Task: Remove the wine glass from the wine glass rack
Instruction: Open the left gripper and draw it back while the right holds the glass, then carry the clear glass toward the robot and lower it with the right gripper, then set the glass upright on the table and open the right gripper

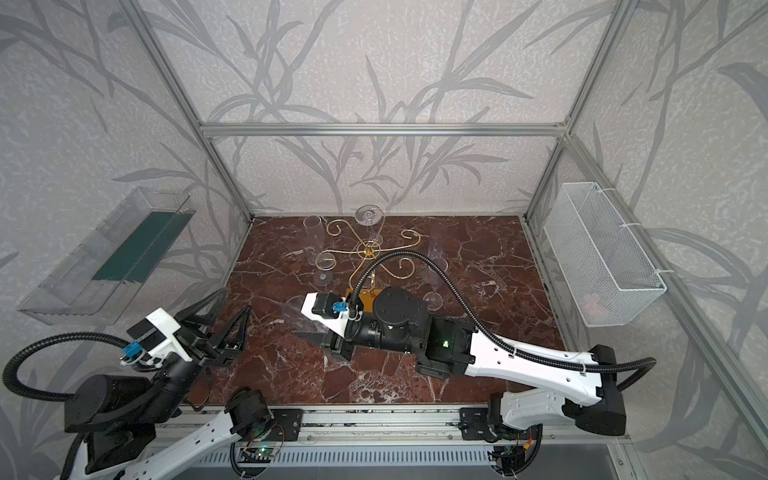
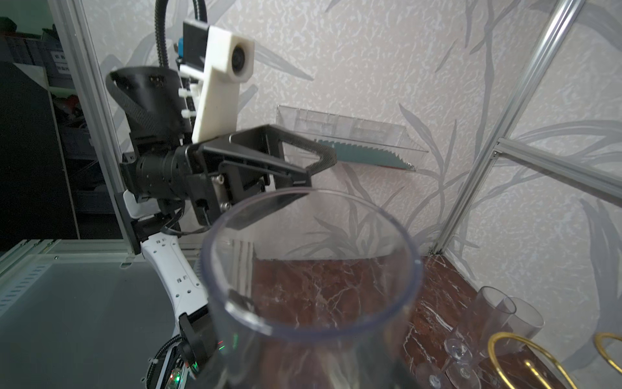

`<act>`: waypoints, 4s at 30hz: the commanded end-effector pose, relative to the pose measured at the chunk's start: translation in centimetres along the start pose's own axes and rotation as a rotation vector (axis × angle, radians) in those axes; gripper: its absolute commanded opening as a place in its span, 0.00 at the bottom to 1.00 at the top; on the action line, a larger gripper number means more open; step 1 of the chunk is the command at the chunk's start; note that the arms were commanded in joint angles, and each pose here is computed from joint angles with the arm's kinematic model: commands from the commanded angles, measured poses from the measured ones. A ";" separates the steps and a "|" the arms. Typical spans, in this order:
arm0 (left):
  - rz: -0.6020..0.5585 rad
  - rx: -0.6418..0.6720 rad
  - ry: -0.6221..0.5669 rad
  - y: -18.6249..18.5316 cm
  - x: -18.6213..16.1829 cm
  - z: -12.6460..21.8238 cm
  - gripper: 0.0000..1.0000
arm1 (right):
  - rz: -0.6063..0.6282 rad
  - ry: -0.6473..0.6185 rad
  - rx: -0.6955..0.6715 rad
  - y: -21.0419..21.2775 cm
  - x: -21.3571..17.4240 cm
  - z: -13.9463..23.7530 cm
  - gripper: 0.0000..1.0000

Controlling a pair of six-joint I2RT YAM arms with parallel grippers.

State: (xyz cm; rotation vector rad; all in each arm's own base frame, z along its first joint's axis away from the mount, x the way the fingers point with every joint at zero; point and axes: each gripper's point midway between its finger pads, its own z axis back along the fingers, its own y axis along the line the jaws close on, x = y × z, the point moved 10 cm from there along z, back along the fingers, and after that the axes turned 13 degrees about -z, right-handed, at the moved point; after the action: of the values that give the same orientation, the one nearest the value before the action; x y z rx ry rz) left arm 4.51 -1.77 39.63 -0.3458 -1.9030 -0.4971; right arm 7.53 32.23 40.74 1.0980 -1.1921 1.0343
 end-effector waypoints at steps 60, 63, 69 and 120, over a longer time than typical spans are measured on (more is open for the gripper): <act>0.018 0.061 0.028 1.6 0.2 2.5 0.66 | 0.021 -0.388 -0.835 -8.4 -16.5 -20.2 0.24; 0.022 0.060 0.028 1.6 0.2 2.5 0.66 | 0.004 -0.390 -0.869 -9.2 -16.7 -20.8 0.24; 0.022 0.058 0.029 1.6 0.2 2.6 0.66 | -0.051 -0.405 -0.927 -11.1 -17.5 -21.1 0.24; 0.021 0.060 0.041 1.7 0.1 2.8 0.67 | -0.100 -0.348 -1.052 -15.2 -20.2 -19.8 0.70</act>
State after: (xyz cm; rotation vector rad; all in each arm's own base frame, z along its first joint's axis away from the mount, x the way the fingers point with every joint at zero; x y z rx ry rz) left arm 3.44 0.47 38.82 -0.3018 -1.8610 -0.4444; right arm 23.62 49.07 18.14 0.4767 -1.6296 0.0819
